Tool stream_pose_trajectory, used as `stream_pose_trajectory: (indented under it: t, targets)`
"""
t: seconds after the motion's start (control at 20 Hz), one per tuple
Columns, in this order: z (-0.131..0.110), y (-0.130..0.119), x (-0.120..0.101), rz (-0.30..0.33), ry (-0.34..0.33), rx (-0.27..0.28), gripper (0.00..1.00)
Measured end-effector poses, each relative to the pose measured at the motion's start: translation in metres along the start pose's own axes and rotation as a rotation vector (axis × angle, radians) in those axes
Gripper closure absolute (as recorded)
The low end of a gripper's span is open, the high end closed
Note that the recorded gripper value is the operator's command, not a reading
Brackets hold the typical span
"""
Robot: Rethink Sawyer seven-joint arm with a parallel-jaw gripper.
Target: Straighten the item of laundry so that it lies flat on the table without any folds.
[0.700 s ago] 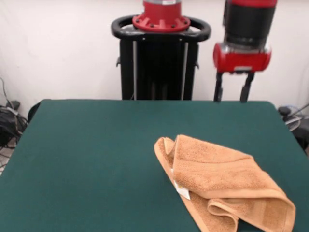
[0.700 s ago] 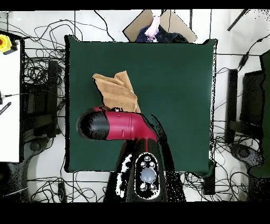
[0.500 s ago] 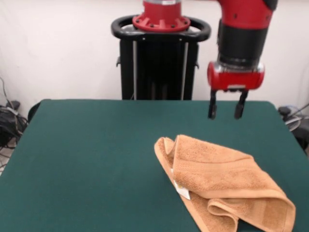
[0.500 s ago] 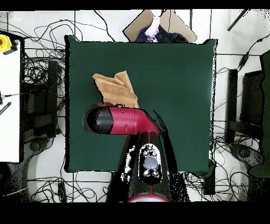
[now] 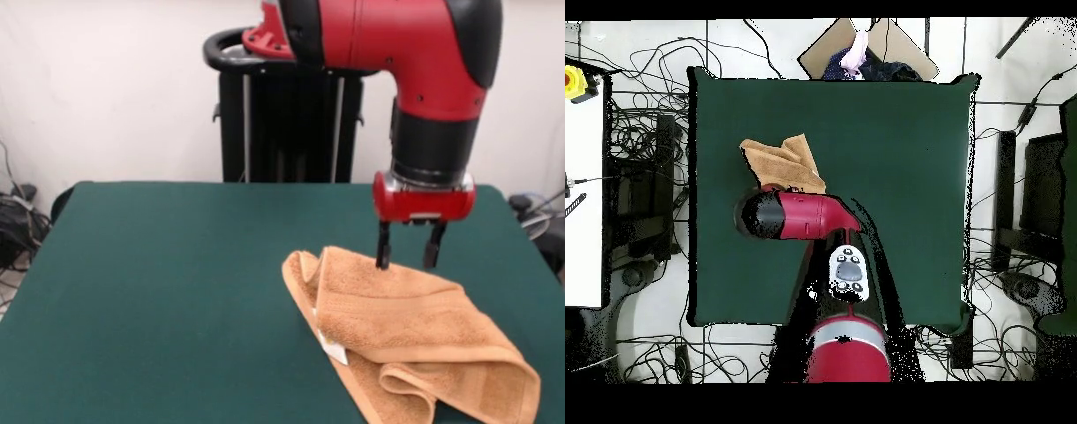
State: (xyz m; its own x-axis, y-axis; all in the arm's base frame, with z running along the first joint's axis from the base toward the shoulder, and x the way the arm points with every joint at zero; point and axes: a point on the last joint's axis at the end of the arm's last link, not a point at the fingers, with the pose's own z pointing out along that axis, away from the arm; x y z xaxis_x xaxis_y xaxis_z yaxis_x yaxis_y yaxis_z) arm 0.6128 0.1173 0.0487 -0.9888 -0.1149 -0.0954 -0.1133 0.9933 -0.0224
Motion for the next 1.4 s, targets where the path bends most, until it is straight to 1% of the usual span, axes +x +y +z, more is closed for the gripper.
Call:
stream_pose_trajectory:
  t: [0.15, 0.3, 0.6, 0.85, 1.05, 1.4]
  targets:
    - [0.009, -0.003, -0.007, 0.002, -0.001, 0.0, 0.0]
    - [0.012, -0.007, -0.016, 0.006, -0.001, 0.001, 0.0]
    - [0.016, -0.019, -0.051, 0.015, -0.001, 0.002, 0.0]
    - [0.024, -0.023, -0.07, 0.014, -0.018, 0.006, 0.0]
    - [0.026, -0.02, -0.07, 0.009, 0.003, 0.002, 0.0]
    - [0.019, -0.004, -0.05, -0.048, 0.126, 0.008, 0.0]
